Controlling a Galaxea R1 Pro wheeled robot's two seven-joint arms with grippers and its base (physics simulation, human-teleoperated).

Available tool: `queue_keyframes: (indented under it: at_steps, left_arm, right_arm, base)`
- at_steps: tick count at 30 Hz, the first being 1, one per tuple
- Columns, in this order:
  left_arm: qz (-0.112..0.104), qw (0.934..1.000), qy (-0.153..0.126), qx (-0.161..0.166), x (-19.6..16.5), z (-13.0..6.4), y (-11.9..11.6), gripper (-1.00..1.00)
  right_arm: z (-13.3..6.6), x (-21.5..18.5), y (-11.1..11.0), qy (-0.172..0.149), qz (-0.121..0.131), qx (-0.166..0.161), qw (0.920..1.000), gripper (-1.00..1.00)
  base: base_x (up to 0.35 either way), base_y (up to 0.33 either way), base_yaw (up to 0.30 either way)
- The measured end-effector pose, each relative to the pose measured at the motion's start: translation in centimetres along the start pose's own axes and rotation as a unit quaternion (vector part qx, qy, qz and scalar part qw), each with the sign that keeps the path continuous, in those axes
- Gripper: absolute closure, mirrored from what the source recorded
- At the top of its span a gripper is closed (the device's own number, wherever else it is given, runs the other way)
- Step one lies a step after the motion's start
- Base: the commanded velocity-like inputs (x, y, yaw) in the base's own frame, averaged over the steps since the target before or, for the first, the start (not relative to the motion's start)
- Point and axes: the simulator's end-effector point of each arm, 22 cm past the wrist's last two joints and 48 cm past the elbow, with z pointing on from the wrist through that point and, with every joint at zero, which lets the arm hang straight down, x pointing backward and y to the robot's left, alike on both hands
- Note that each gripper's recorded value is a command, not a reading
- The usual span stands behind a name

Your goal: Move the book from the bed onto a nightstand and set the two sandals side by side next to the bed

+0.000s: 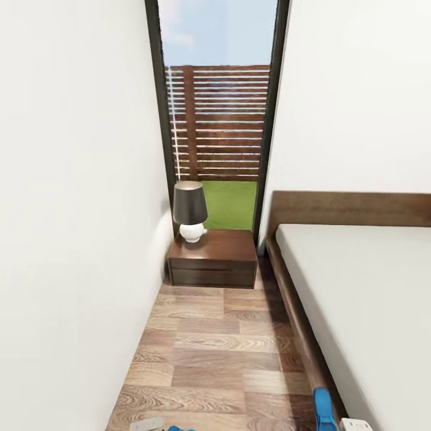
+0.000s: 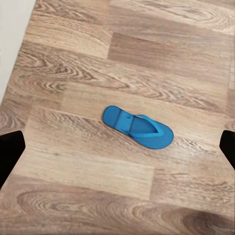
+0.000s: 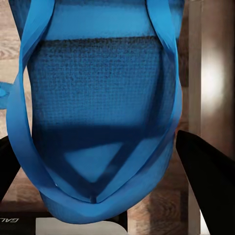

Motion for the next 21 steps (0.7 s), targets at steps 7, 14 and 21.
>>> queue_keyframes:
  at_steps: [7,14,21]
  left_arm:
    - [0.000,1.0000,0.000,0.001,0.05,-0.02,-0.07,-1.00]
    - [0.000,1.0000,0.000,0.000,0.01,0.00,0.00,-1.00]
    - [0.000,1.0000,0.000,0.000,0.03,-0.02,0.00,-1.00]
  right_arm:
    - [-0.01,0.00,0.00,0.000,0.000,0.000,1.0000,1.00]
    - [0.00,-0.01,0.00,0.000,0.000,0.000,1.0000,1.00]
    - [-0.01,-0.01,0.00,0.000,0.000,0.000,1.0000,1.00]
  base:
    - [0.061,-0.094,0.000]
    - [0.017,-0.029,0.000]
    - [0.113,-0.102,0.000]
